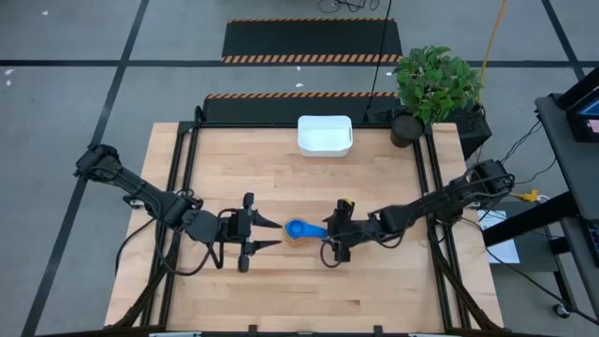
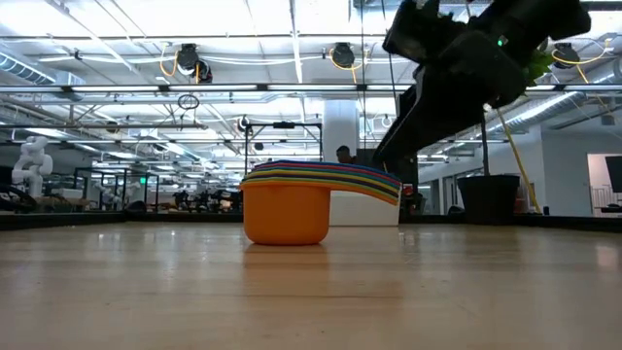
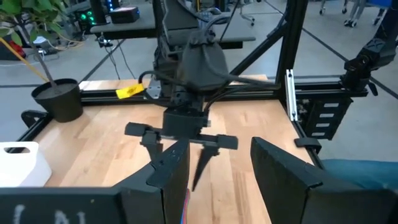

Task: Nest measuring cups in basket
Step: Put the nested measuring cups into the white bin

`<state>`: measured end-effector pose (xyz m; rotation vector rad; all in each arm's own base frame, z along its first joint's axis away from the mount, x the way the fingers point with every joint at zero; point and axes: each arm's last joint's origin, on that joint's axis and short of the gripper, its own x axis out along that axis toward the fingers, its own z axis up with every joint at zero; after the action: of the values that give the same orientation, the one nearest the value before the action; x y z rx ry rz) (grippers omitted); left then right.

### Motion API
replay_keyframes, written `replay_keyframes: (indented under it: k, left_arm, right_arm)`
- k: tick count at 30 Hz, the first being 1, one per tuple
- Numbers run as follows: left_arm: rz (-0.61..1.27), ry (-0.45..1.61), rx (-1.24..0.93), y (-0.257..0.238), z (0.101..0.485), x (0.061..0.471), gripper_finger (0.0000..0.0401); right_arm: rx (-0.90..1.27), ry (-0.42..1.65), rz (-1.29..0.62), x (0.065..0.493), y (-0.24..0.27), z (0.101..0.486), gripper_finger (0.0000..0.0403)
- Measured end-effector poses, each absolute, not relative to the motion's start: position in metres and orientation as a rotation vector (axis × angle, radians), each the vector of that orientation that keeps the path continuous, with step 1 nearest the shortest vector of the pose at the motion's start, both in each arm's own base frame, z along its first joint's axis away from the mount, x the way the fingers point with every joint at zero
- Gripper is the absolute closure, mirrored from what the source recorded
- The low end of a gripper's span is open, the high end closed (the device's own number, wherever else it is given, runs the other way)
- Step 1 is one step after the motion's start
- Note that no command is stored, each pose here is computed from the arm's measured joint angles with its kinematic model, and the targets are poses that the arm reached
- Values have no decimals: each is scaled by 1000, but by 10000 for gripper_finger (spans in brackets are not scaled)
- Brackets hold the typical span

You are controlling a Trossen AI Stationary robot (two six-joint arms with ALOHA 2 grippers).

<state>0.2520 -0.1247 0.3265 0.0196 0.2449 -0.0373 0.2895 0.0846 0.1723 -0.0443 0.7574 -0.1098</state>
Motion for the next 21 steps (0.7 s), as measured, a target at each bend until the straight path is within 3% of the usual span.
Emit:
replay_keyframes:
  k: [4,21]
  left_arm:
    - [-38,242,18,-125,327,252,226]
    - [-41,221,51,-125,329,253,226]
  right_arm:
    - [-22,755,-107,289,88,174,110]
    - [38,748,-132,291,88,172,102]
